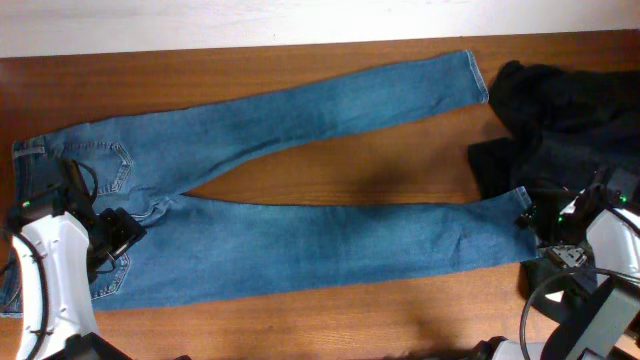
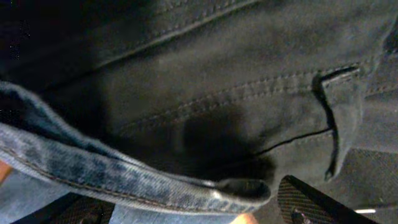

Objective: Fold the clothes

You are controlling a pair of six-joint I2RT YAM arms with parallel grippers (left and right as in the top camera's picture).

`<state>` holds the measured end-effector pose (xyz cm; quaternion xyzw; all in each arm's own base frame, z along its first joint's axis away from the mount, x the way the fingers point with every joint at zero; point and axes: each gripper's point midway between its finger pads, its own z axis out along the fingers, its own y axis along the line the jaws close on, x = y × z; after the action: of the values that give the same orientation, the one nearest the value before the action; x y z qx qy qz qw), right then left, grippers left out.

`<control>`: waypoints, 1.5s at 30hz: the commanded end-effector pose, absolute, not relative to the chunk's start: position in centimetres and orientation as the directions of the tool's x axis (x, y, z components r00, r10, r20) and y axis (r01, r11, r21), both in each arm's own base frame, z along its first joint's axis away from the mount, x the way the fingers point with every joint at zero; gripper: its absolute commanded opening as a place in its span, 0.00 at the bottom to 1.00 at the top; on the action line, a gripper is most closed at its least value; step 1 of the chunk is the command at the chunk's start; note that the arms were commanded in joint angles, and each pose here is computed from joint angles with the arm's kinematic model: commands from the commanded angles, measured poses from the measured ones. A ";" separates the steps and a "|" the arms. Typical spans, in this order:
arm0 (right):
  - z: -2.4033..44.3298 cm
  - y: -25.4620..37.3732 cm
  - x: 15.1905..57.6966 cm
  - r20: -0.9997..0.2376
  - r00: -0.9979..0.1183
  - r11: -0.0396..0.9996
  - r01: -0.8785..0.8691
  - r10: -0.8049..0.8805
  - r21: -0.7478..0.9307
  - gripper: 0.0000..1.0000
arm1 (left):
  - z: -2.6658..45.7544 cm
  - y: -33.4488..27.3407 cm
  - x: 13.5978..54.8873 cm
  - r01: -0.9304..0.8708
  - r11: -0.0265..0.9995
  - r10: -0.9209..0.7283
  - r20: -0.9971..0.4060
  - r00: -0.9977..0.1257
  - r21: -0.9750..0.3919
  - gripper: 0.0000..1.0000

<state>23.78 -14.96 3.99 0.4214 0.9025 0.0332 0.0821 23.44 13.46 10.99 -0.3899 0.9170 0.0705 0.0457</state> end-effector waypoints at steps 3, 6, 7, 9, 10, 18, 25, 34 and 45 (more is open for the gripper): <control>2.7 -14.7 23.1 -0.099 -0.629 0.637 0.762 0.771 0.115 0.79 | 11.3 13.4 23.4 -0.734 0.675 -0.719 -0.153 -0.678 0.083 0.87; 2.8 -14.3 23.6 -0.097 -0.630 0.637 0.755 0.770 0.156 0.17 | 11.3 13.4 23.4 -0.734 0.674 -0.719 -0.153 -0.678 0.084 0.87; 2.9 -14.2 23.8 -0.098 -0.630 0.637 0.753 0.770 0.163 0.05 | 11.3 13.4 23.4 -0.733 0.675 -0.718 -0.153 -0.679 0.084 0.87; 3.3 -13.9 24.2 -0.095 -0.632 0.637 0.747 0.769 0.193 0.04 | 11.3 13.5 23.4 -0.734 0.674 -0.719 -0.154 -0.678 0.086 0.87; 3.7 -13.8 24.6 -0.095 -0.633 0.637 0.742 0.769 0.212 0.04 | 11.3 13.5 23.4 -0.733 0.674 -0.718 -0.154 -0.678 0.087 0.87; 10.7 -13.3 28.9 -0.193 -0.660 0.679 0.643 0.726 0.354 0.04 | 11.4 13.9 23.2 -0.735 0.670 -0.717 -0.163 -0.678 0.107 0.87; 14.0 -12.9 32.1 -0.313 -0.693 0.757 0.551 0.649 0.350 0.04 | 11.5 14.4 22.8 -0.735 0.662 -0.715 -0.174 -0.678 0.147 0.87; 14.2 -13.0 32.9 -0.350 -0.695 0.777 0.534 0.628 0.332 0.04 | 11.8 16.6 19.8 -0.832 0.481 -0.813 -0.216 -0.541 0.276 0.98; 12.0 -12.9 32.6 -0.277 -0.719 0.767 0.555 0.637 0.323 0.04 | 8.2 20.9 15.7 -0.977 0.199 -0.967 -0.149 -0.208 0.071 0.99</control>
<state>31.99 -12.48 11.57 0.3309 0.9187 0.1173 0.1809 16.34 20.67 8.71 -0.6084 0.7867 0.1009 0.0292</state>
